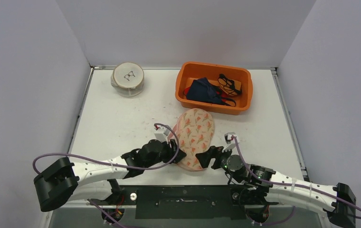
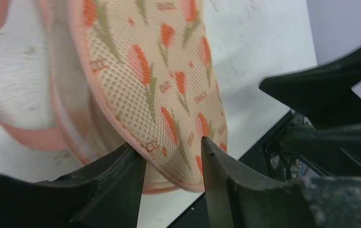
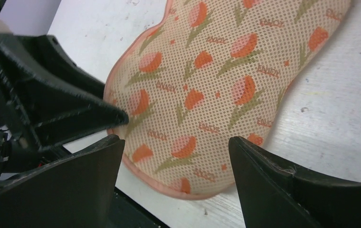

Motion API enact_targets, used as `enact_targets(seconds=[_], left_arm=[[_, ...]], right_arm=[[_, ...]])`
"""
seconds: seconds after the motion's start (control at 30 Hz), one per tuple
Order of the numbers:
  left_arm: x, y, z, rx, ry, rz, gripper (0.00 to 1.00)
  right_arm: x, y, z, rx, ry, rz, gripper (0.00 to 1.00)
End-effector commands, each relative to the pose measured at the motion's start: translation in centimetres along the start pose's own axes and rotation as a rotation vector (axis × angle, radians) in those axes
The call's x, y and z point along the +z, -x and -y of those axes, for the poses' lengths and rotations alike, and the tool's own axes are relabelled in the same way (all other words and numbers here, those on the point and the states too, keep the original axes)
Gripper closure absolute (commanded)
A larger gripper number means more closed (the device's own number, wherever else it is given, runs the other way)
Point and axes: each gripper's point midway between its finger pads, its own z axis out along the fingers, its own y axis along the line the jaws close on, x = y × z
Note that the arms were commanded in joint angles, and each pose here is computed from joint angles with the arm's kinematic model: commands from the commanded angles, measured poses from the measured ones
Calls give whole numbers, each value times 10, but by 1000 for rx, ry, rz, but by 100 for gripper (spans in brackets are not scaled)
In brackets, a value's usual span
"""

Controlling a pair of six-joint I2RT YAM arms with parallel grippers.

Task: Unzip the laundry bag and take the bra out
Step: Unzip the laundry bag at the center of the board.

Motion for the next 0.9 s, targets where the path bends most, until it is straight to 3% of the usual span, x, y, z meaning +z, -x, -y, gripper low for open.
enact_targets(seconds=[0.0, 0.1, 0.17, 0.27, 0.37, 0.63, 0.87], left_arm=[[3, 1, 52, 28, -128, 78, 56], [9, -14, 75, 76, -183, 52, 50], [9, -22, 88, 108, -206, 38, 40], [3, -21, 93, 122, -190, 55, 25], [-13, -12, 82, 99, -156, 91, 18], [-85, 24, 26, -55, -76, 267, 15], [-117, 36, -41, -220, 84, 402, 15]], right_arm=[[-9, 31, -1, -19, -51, 77, 16], [-14, 44, 4, -19, -100, 111, 13], [-17, 52, 2, -28, -107, 124, 13], [-19, 56, -1, -60, -103, 117, 12], [-16, 56, -12, -125, -72, 83, 13], [18, 43, -47, -331, -55, -58, 17], [48, 21, -81, -534, -66, -146, 21]])
